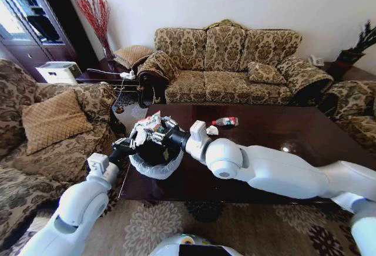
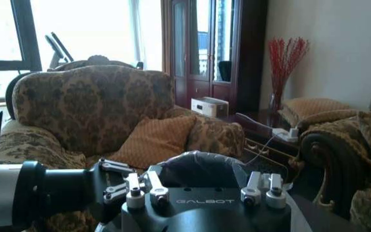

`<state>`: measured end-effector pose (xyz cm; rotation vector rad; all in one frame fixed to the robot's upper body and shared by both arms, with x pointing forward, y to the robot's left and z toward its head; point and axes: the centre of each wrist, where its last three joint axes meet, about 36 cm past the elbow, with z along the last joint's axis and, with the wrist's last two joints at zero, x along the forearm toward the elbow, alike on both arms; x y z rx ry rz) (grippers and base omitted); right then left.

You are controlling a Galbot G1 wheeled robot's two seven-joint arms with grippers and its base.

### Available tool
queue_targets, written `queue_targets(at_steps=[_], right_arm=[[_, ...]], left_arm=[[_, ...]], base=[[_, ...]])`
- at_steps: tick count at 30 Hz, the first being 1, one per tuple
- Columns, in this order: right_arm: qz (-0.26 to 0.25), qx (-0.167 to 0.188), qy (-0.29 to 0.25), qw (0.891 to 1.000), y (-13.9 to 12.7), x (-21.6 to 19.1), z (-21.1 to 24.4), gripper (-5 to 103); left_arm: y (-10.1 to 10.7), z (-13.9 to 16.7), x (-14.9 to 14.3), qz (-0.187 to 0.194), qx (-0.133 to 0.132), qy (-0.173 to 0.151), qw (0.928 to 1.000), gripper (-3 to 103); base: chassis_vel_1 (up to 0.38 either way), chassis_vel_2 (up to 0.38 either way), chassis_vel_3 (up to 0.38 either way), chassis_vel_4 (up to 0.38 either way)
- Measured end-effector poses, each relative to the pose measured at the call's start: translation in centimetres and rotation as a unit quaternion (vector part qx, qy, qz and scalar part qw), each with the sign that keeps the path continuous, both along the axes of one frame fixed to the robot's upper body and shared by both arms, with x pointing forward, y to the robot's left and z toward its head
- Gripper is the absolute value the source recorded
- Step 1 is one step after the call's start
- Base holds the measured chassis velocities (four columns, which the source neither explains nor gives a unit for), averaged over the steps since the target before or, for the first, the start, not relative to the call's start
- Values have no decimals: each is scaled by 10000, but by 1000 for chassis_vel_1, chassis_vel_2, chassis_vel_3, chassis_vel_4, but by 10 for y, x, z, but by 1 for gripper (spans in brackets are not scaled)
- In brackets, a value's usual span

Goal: Move to the front of the table and place the trash on the table into the trash bin.

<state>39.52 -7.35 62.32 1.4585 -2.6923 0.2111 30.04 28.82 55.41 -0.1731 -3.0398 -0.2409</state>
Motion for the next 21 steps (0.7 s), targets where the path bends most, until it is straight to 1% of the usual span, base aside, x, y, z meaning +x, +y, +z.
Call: queue_targets(at_steps=[1, 2, 3, 4, 7, 8, 9, 12, 13, 16, 17, 19, 21], right_arm=[[0, 4, -2, 10000, 0, 0, 0, 77], [1, 8, -5, 10000, -1, 0, 0, 77], [1, 17, -10, 10000, -1, -1, 0, 82], [1, 17, -10, 10000, -1, -1, 0, 82], [-10, 115, -61, 9999, -1, 0, 4, 97], [-31, 157, -85, 9998, -1, 2, 6, 99], [-31, 157, -85, 9998, -1, 2, 6, 99], [-296, 373, -229, 9986, -6, 11, 16, 100], [-296, 373, -229, 9986, -6, 11, 16, 100], [-746, 526, -284, 9954, -23, 23, 23, 100], [-746, 526, -284, 9954, -23, 23, 23, 100], [-1120, 567, -292, 9917, -41, 34, 22, 100], [-1564, 548, -326, 9856, -61, 45, 18, 100]], left_arm=[[0, 0, 0, -1, -4, -4, 10000, 1], [0, 0, 0, -4, -6, -7, 10000, 1], [0, 0, 0, -8, -9, -10, 10000, 1], [0, 0, 0, -8, -9, -10, 10000, 1], [0, 0, 0, -19, -17, -17, 10000, 1], [0, 0, 0, -19, -20, -19, 10000, 1], [0, 0, 0, -19, -20, -19, 10000, 1], [0, -1, 0, -4, -48, -26, 10000, 1], [0, -1, 0, -4, -48, -26, 10000, 1], [1, -2, 0, 31, -77, -37, 10000, 1], [1, -2, 0, 31, -77, -37, 10000, 1], [1, -2, 0, 50, -98, -63, 9999, 1], [2, -2, -1, 85, -122, -94, 9998, 1]], base=[[0, 0, 0, 0], [0, 0, 0, 0], [0, 0, 0, 0], [0, 0, 0, 0], [0, 0, 0, 0], [0, 0, 0, 0], [0, 0, 0, 0], [0, 0, 0, 0], [0, 0, 0, 0], [0, 0, 0, 0], [0, 0, 0, 0], [0, 0, 0, 0], [0, 0, 0, 0]])
